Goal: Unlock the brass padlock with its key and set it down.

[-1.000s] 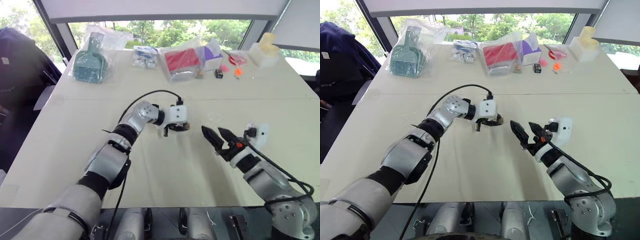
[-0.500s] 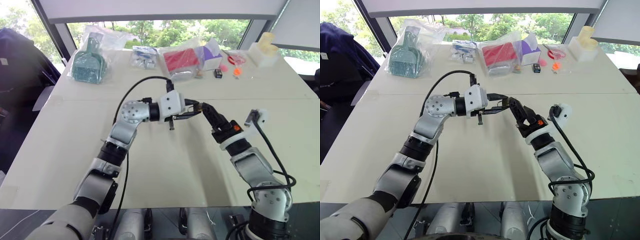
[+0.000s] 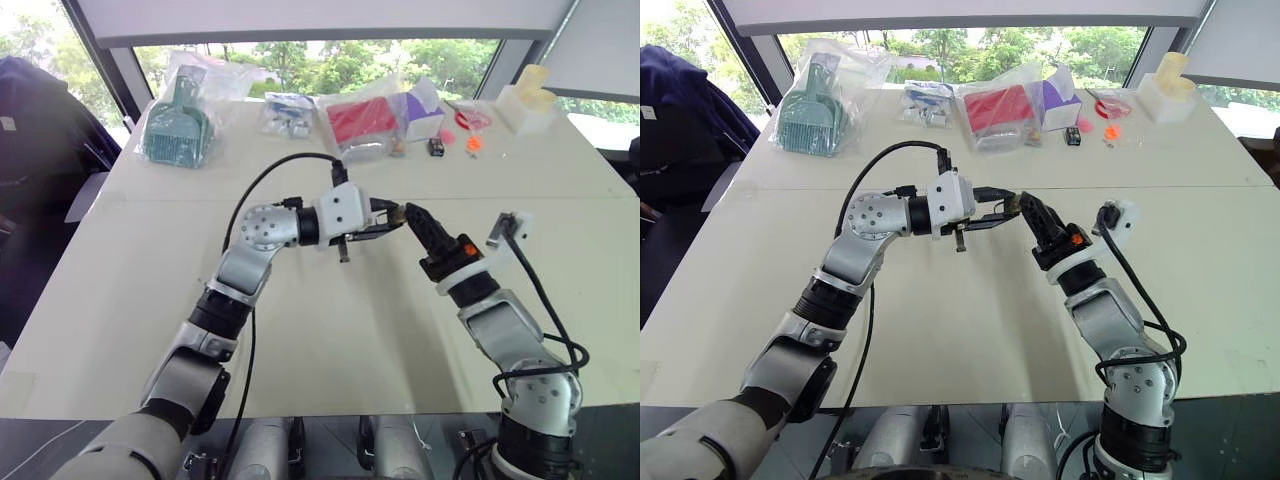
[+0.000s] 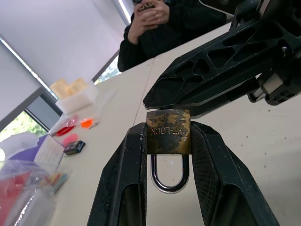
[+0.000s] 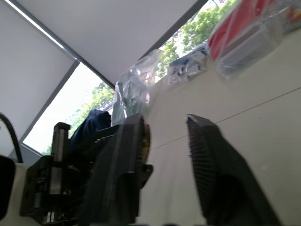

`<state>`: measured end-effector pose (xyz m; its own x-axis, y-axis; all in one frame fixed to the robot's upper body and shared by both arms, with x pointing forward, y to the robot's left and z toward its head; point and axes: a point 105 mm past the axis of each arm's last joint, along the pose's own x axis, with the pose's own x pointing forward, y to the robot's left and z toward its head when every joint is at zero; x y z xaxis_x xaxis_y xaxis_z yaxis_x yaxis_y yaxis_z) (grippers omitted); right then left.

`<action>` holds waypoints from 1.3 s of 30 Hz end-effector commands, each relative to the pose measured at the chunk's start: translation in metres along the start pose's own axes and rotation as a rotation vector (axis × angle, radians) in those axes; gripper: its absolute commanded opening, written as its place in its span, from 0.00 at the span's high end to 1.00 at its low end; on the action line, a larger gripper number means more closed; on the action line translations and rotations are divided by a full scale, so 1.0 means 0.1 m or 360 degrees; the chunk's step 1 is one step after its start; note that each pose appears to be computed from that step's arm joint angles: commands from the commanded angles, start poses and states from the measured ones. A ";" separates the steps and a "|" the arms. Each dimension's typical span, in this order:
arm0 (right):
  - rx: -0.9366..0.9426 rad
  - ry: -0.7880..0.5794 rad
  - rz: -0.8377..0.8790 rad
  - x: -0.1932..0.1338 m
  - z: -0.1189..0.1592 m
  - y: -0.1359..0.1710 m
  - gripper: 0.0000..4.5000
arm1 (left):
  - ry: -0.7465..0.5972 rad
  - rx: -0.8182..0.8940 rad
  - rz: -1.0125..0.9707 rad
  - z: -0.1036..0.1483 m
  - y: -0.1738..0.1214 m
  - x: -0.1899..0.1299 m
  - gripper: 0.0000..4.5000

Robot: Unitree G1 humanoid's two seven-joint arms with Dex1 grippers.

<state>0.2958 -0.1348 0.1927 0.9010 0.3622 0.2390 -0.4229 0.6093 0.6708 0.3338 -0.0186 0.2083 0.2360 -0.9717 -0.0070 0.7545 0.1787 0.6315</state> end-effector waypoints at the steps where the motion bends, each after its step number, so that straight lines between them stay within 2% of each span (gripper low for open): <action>1: -0.0001 -0.0063 -0.0006 0.00 0.07 0.01 0.99 | -0.0136 0.0114 0.0069 0.24 0.09 0.01 0.83; 3: -0.0015 -0.0070 -0.0014 0.02 0.07 0.01 0.99 | -0.0152 0.0170 0.0097 0.28 0.10 0.02 0.83; 9: 0.0027 -0.0095 -0.0162 0.10 0.05 -0.12 0.99 | -0.0187 0.0687 0.0174 0.38 0.11 0.00 0.83; 13: 0.0242 -0.0170 -0.0202 0.11 0.07 -0.17 0.99 | -0.0195 0.1079 0.0294 0.38 0.12 -0.01 0.83; 17: 0.0411 -0.0182 -0.0225 0.12 0.05 -0.19 0.99 | -0.0216 0.1319 0.0466 0.41 0.21 -0.01 0.83; 24: 0.0498 -0.0171 -0.0226 0.16 0.02 -0.15 0.99 | -0.0199 0.1413 0.0590 0.38 0.30 -0.01 0.83; 28: 0.0245 -0.0149 -0.0113 0.15 0.08 -0.05 0.99 | -0.0149 0.1163 0.0487 0.23 0.30 0.02 0.83; 31: -0.0017 -0.0103 0.0060 0.10 0.16 0.08 0.80 | -0.0077 0.0876 0.0275 0.08 0.27 0.04 0.83; 33: -0.0081 -0.0076 0.0090 0.08 0.20 0.05 0.60 | -0.0057 0.0775 0.0236 0.06 0.32 0.03 0.83; 36: -0.0176 0.0041 0.0243 0.02 0.21 0.13 0.23 | -0.0047 0.0658 0.0152 0.06 0.33 0.02 0.83; 39: -0.0223 0.0133 0.0344 -0.02 0.20 0.18 0.23 | -0.0066 0.0633 0.0104 0.10 0.33 0.01 0.83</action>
<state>0.2969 -0.1428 0.2067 0.8239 0.5047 0.2578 -0.5567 0.6352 0.5354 0.3570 -0.0154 0.2164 0.2739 -0.9615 0.0223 0.4643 0.1524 0.8725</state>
